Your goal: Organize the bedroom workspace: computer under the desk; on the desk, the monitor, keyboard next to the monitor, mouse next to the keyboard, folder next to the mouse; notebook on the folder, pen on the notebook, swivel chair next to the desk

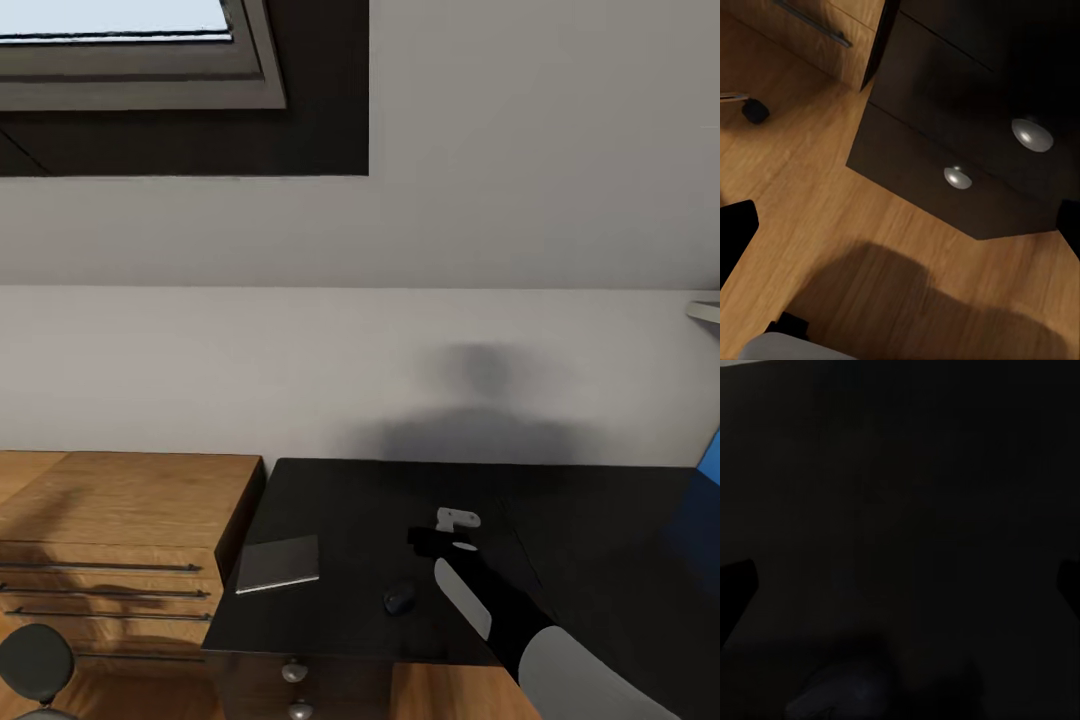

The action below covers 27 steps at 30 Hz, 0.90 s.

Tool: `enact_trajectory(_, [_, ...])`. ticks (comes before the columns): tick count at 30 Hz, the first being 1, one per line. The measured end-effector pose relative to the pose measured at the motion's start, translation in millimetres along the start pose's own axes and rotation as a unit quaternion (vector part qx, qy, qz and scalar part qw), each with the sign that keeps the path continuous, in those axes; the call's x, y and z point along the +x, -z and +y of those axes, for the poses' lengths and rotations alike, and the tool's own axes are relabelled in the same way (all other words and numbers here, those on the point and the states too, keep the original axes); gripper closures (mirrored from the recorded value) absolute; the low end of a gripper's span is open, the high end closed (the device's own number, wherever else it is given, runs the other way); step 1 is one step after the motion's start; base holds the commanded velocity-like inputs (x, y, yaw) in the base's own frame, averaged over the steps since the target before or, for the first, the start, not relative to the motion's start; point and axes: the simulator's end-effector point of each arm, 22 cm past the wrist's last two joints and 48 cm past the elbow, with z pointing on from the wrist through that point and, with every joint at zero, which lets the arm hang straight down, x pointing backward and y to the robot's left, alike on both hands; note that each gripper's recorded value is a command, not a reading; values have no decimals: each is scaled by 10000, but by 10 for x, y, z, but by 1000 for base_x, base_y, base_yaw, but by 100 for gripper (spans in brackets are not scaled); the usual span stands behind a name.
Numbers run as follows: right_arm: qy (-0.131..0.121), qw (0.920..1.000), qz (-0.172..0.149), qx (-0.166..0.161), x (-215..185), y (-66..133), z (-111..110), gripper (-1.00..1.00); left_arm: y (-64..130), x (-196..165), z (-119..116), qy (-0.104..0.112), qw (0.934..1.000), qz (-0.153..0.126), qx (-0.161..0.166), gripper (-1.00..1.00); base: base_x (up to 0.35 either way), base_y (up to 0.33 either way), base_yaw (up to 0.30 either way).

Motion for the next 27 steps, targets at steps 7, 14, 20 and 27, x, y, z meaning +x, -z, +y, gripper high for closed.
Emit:
enact_trajectory(7, [24,9998,71,-178,71,8,167,-100,-1,-6,-5,9,10000,-13,-1,-100,7,0,0])
enact_trajectory(14, [95,9986,188,-483,197,2,327,-100,-2,-10,-3,17,10000,-19,-10,-100,1,0,0])
enact_trajectory(20, [146,9980,312,-526,339,-33,329,-100,-10,2,-22,28,10000,-15,0,-100,0,0,0])
enact_trajectory(27, [142,9979,324,-536,397,-96,329,-100,-74,31,-25,31,10000,-15,8,-100,0,0,0])
